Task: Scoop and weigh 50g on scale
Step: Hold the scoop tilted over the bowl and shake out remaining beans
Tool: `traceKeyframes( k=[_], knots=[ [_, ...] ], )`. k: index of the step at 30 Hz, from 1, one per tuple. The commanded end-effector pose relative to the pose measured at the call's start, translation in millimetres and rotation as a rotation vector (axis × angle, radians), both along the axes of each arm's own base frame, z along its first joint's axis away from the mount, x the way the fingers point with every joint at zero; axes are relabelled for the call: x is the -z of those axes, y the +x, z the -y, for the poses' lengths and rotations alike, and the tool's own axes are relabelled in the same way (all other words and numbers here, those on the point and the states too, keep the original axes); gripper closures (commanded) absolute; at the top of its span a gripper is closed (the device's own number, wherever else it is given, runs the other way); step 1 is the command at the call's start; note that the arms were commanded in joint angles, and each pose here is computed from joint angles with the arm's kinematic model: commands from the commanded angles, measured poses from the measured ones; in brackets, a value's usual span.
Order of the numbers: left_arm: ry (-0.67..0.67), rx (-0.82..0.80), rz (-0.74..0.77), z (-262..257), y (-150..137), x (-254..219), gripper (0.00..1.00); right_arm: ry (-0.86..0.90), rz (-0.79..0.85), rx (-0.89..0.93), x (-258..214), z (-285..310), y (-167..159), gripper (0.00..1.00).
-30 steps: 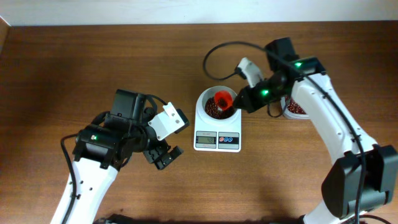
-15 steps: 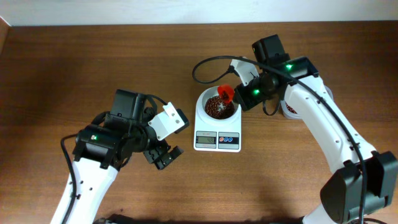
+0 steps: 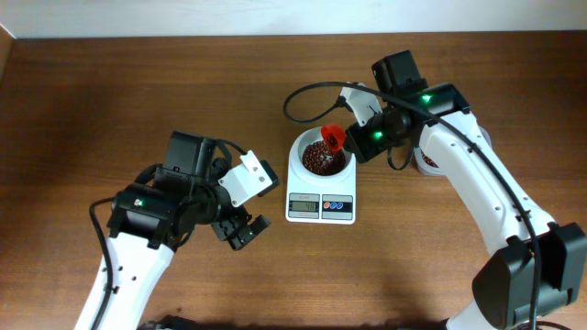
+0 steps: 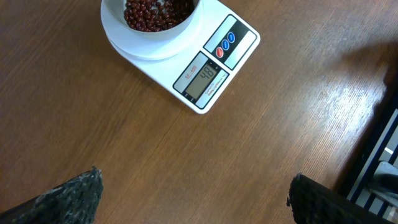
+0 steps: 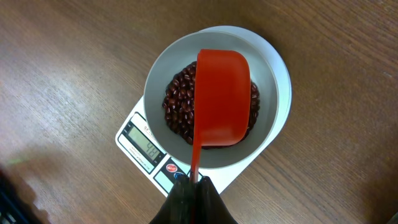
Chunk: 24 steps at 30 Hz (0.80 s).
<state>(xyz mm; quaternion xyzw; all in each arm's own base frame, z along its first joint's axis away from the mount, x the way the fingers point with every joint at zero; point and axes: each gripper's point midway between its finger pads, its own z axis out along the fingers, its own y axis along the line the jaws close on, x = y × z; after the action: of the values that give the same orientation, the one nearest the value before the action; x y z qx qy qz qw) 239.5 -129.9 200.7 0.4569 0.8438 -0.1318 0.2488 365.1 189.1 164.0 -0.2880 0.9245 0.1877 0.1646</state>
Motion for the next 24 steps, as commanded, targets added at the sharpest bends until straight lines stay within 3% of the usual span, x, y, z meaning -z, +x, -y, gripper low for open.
traceKeyframes(
  k=[1, 24],
  knots=[
    [-0.016, 0.016, 0.025, 2, 2, -8, 0.01, 0.012, 0.04, 0.004, -15, -2, 2, 0.96],
    [-0.016, 0.016, 0.024, 2, 2, -8, 0.01, 0.027, 0.067, -0.002, -18, -5, 8, 0.96]
  ],
)
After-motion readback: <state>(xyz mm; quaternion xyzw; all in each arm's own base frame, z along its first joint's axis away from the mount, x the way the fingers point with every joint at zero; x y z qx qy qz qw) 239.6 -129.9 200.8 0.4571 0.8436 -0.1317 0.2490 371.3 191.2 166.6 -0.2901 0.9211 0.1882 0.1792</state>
